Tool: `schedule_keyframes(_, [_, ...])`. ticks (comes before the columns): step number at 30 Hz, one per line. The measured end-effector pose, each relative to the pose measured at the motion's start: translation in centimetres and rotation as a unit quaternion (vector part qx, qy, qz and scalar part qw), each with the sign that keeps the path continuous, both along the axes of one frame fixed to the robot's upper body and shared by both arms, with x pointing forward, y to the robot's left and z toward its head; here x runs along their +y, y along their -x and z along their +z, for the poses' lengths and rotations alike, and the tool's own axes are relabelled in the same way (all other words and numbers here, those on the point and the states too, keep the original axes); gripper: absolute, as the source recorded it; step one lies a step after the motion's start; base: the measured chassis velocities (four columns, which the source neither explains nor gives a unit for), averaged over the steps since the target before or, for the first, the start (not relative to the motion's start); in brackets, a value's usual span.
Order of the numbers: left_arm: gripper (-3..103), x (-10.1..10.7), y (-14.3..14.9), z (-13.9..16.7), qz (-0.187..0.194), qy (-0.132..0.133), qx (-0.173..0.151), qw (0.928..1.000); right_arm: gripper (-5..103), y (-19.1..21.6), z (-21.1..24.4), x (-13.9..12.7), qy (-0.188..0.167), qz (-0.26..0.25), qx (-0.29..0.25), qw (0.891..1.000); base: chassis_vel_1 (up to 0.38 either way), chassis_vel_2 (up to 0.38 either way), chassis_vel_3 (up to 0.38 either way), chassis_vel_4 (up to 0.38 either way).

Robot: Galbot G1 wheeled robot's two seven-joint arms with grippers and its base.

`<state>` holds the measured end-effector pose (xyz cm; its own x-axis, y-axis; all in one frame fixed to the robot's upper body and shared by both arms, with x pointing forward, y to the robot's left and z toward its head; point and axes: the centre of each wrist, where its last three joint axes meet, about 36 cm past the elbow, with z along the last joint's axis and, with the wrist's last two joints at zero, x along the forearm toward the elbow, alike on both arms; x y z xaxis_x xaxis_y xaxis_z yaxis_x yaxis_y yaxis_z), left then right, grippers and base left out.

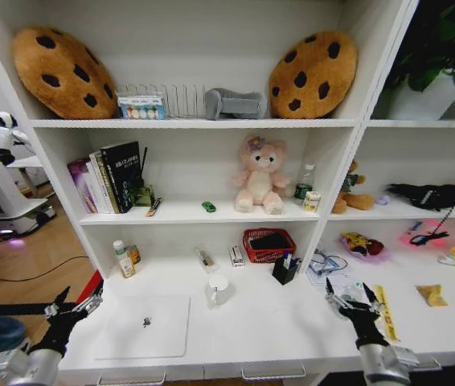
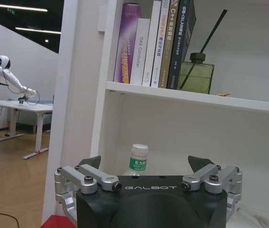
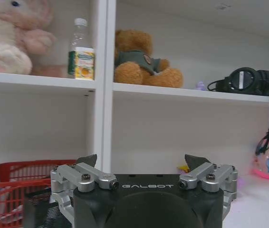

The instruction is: Organize the objects on the table.

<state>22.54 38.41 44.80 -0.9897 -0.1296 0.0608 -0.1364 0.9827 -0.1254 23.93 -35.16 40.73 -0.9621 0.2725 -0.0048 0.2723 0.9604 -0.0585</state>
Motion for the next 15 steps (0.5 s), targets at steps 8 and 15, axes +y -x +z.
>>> schedule_keyframes(8, [100,0.0,0.0,0.0,0.0,0.0,0.0,1.0,100,-2.6,-1.0,-3.6,0.007,-0.041,0.025,0.999,0.0,0.0,0.0,0.0])
schedule_keyframes(15, [100,0.0,0.0,0.0,0.0,0.0,0.0,1.0,101,-5.1,-2.3,-4.8,0.006,-0.052,0.053,0.997,0.0,0.0,0.0,0.0])
